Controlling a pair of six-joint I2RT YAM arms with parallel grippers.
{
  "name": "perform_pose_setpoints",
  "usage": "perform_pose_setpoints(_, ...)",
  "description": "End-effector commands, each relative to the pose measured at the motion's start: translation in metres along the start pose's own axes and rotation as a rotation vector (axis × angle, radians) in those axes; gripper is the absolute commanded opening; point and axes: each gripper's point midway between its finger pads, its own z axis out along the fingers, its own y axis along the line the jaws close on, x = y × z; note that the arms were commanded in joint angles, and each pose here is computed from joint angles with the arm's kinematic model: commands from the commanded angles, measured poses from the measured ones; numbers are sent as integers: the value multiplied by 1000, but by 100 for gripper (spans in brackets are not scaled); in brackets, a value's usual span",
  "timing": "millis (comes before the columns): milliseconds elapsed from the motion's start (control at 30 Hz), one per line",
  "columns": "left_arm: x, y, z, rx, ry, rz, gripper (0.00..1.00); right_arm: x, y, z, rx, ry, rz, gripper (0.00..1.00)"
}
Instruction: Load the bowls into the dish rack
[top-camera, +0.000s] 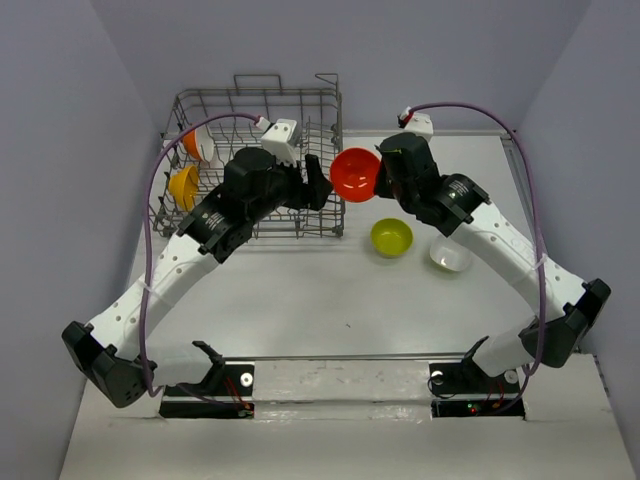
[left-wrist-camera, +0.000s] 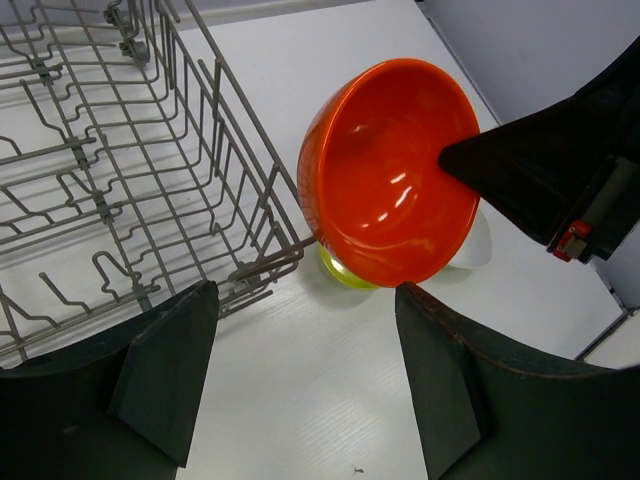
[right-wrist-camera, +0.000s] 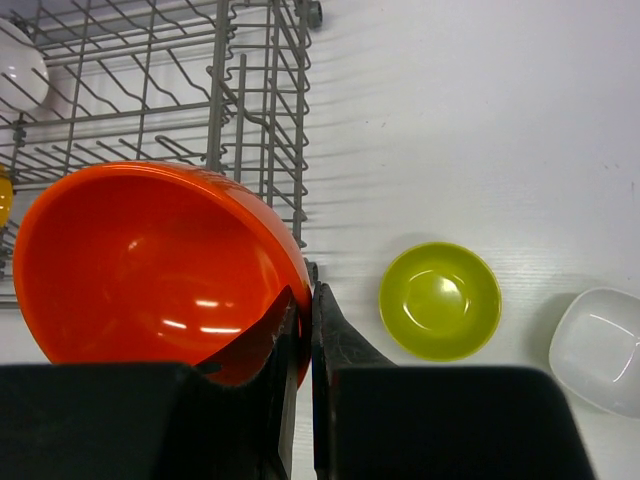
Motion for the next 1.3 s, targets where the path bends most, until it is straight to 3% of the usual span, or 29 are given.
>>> perform_pose_setpoints(0, -42, -6, -4, -8, -128, -18, 80, -32, 20, -9, -67, -79, 51, 1)
perform_pose_setpoints(567, -51, 8, 34, -104, -145, -8, 76, -36, 43, -3, -125, -66, 50, 1)
perform_pose_setpoints(900, -53, 9, 44, -122, -134, 4, 50, -36, 50, -2, -133, -66, 35, 1)
perform_pose_setpoints(1267, -49, 13, 49, -143, -110, 14, 46, -55, 56, -1, -126, -98, 13, 1)
